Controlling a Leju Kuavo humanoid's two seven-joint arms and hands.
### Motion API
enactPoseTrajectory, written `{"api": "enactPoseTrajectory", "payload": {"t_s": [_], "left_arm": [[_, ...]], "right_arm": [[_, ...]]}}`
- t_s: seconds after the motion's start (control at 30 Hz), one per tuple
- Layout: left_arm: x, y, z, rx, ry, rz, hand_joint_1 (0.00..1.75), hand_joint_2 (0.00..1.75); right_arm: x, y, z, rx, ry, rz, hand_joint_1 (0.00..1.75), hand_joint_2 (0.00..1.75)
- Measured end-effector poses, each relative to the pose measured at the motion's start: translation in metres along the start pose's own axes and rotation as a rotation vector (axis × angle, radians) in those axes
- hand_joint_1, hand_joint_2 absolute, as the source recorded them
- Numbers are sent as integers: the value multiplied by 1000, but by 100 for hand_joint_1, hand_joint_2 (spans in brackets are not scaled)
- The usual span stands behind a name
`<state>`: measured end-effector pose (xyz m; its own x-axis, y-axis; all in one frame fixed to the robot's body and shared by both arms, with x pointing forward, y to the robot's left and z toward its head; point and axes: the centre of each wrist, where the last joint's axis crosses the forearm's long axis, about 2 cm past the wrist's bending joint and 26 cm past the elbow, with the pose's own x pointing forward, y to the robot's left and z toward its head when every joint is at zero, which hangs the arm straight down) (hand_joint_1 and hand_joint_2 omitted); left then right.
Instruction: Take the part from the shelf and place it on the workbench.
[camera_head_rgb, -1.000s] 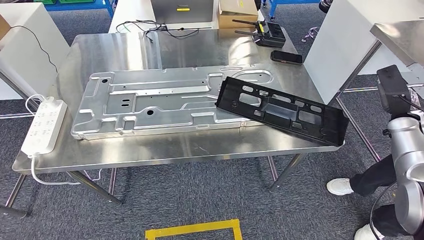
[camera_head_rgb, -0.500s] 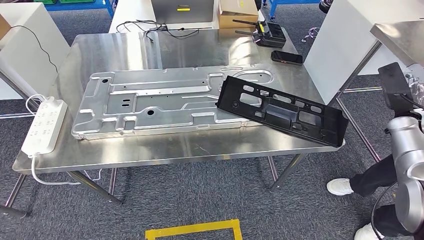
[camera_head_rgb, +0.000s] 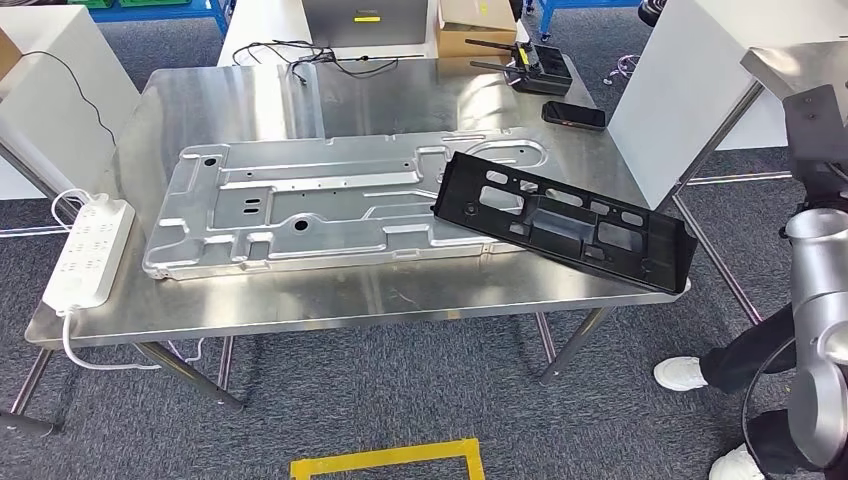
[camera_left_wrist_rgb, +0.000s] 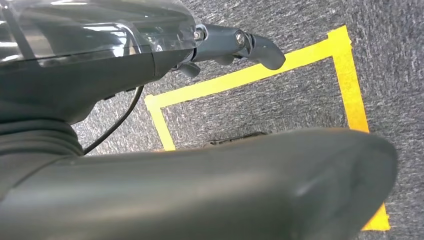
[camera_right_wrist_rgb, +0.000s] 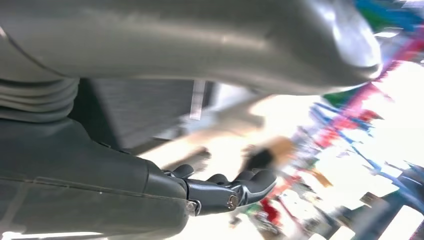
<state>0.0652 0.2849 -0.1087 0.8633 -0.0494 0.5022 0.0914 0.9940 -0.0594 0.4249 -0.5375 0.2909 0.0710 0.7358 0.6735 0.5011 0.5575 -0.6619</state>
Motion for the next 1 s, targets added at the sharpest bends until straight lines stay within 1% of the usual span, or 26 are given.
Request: {"api": "enactPoseTrajectory", "payload": {"t_s": [0.13,0.27,0.4,0.53,0.63,0.77,0.9,1.0], "left_arm": [[-5,0,2,9,-4,11,0,0],[-9,0,4,18,-5,27,0,0],[-12,0,5,34,-10,49,0,0],[-17,0,7,53,-6,74,0,0],[-19,0,8,61,-3,87,0,0],[-20,0,8,72,-3,104,0,0],[-21,-1,9,91,-4,140,0,0],[-23,-3,9,108,0,169,0,0]], "right_arm": [[36,0,18,-80,-183,-15,0,0],[73,-4,48,-180,-391,25,0,0],[95,2,95,-276,-590,114,0,0],[107,14,156,-382,-765,196,0,0],[111,19,192,-403,-825,181,0,0],[112,21,225,-412,-869,153,0,0],[112,25,262,-381,-914,121,0,0],[111,30,295,-342,-928,45,0,0]]}}
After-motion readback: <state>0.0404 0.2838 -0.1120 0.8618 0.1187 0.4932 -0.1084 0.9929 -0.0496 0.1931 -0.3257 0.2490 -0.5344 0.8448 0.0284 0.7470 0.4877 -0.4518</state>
